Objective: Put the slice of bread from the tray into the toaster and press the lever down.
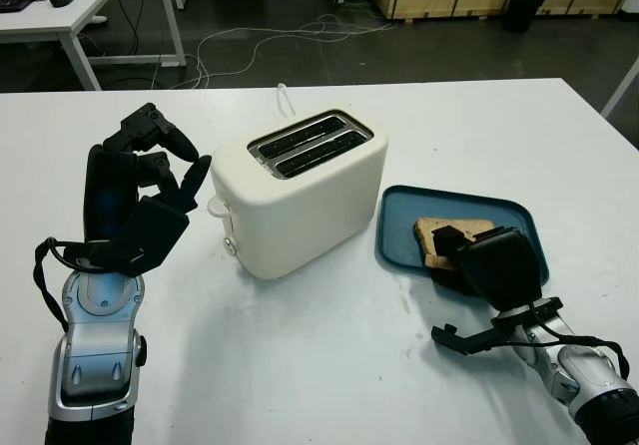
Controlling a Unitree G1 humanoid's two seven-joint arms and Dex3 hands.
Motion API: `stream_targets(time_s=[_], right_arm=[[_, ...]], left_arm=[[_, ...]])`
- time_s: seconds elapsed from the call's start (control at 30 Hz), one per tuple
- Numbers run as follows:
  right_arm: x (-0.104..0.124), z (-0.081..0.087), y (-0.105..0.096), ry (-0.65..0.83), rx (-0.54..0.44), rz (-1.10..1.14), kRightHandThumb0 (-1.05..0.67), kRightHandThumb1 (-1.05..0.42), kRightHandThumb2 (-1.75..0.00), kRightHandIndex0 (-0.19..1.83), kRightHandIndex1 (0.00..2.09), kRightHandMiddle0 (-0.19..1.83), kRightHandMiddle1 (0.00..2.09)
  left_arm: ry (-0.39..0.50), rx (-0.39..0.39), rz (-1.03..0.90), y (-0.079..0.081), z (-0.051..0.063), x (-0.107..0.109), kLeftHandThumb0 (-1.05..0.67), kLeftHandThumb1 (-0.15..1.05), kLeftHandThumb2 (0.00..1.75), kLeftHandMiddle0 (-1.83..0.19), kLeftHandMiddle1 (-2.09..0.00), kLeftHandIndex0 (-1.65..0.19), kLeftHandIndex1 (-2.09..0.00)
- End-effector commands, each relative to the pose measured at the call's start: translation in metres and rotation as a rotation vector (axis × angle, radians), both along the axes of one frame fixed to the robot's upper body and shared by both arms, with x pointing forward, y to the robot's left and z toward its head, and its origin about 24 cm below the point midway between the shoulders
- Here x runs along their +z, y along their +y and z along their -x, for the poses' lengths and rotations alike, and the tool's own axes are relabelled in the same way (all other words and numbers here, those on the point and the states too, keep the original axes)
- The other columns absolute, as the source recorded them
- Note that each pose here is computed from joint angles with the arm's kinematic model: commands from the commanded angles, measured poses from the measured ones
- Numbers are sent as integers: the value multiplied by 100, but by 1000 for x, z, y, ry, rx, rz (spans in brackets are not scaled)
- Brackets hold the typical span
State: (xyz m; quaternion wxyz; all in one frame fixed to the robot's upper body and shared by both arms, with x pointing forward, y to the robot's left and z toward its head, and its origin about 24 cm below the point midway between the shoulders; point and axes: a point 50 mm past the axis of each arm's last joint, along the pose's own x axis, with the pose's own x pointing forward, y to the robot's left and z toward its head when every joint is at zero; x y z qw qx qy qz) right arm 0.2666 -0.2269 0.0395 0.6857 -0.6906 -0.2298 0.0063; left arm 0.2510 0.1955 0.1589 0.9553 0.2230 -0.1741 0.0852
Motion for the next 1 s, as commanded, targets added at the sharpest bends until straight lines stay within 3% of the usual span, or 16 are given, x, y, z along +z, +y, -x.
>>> stream_targets(time_s=[0.0, 0.33, 0.47, 0.77, 0.97], right_arm=[[17, -9, -6, -34, 9, -53, -99, -92, -120, 157, 175, 157, 175], [37, -38, -25, 95, -25, -115, -100, -92, -108, 157, 175, 157, 175], [55, -53, -32, 95, -28, -197, -100, -92, -106, 157, 175, 157, 175], [133, -90, -43, -3, 27, -281, -101, -92, -109, 157, 175, 156, 175], [189, -113, -21, 28, 181, -389, -102, -92, -92, 157, 175, 155, 175]], left_arm=[[3, 2, -2, 0, 1, 0, -40, 92, 106, -113, -175, -61, -175], [1, -3, 0, 0, 1, 0, -41, 92, 106, -112, -175, -60, -175], [0, 4, -10, 0, 1, 0, -41, 92, 106, -112, -175, -60, -175], [-2, 16, -17, 0, 0, 2, -42, 92, 105, -110, -175, -60, -175], [-1, 20, -34, 1, 0, 4, -40, 92, 105, -110, -175, -59, -175]])
